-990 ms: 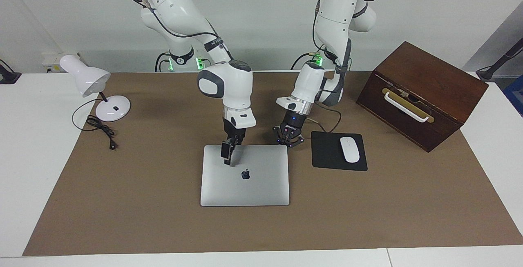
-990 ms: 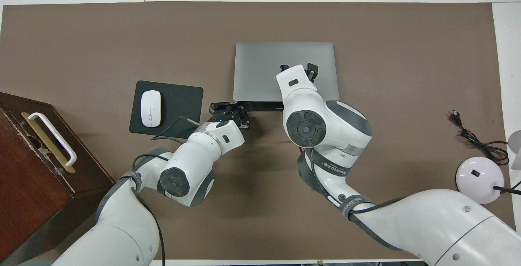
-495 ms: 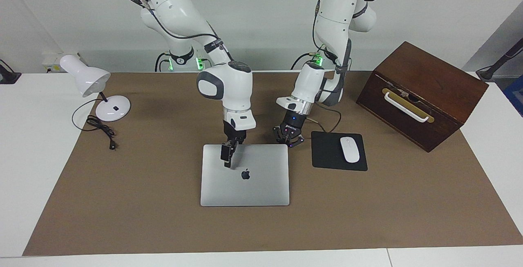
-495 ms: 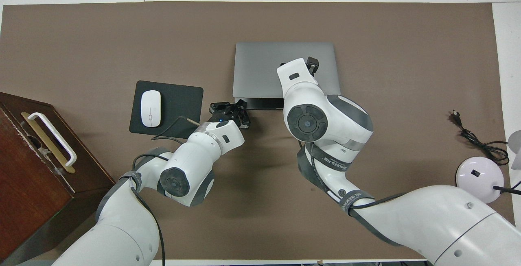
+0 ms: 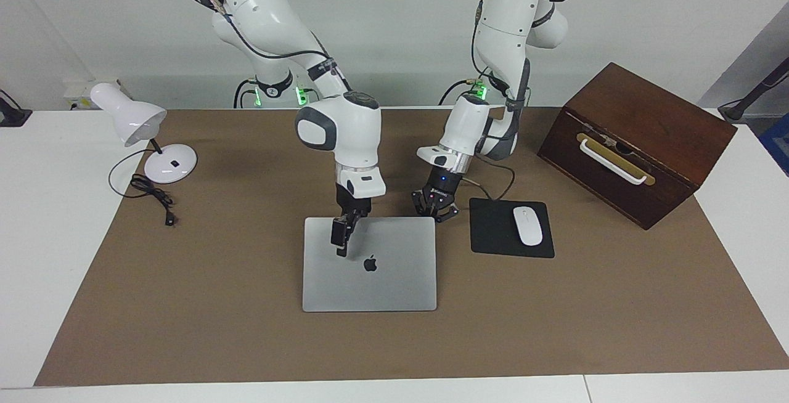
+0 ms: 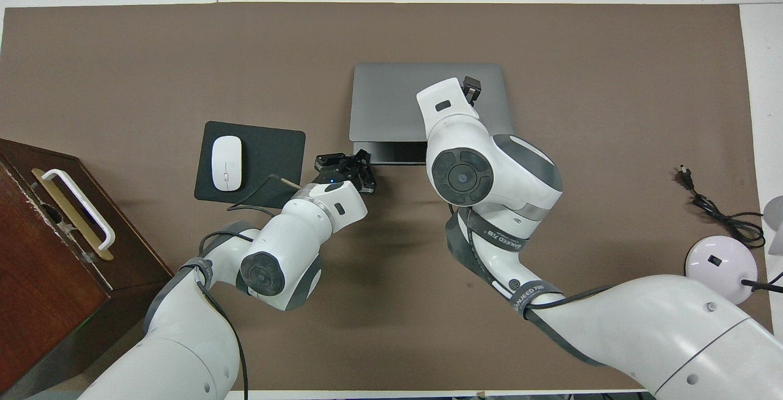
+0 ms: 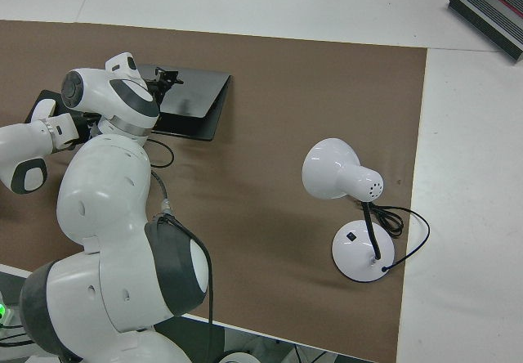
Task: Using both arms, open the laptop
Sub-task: 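Lift the laptop lid upward with the right gripper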
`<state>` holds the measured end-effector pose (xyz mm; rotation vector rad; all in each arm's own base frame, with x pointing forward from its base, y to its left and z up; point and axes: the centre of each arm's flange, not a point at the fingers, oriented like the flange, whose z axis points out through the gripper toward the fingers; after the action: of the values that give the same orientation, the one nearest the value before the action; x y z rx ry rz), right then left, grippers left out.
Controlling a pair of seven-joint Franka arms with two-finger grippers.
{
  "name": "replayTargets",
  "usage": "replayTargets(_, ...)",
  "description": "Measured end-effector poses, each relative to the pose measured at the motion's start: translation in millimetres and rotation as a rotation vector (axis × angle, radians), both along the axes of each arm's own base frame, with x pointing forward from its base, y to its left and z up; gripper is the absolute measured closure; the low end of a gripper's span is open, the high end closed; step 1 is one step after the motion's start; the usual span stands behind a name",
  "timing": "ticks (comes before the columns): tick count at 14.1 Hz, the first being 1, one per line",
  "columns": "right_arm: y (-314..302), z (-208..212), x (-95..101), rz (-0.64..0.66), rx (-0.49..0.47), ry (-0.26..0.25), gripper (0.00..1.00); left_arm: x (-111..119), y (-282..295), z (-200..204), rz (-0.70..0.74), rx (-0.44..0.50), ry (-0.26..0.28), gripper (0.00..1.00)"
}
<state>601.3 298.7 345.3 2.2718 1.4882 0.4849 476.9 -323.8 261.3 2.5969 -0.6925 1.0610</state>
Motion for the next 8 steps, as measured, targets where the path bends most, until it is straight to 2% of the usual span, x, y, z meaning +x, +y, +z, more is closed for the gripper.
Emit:
replayTargets(4,-2,9,6.0,-0.008,-0.005,-0.007,0.00,0,0,0,0.000,0.000,0.000,0.99)
replayTargets(8,-8,22,15.7,-0.015,0.000,0.014,0.00,0,0,0,0.000,0.000,0.000,0.99)
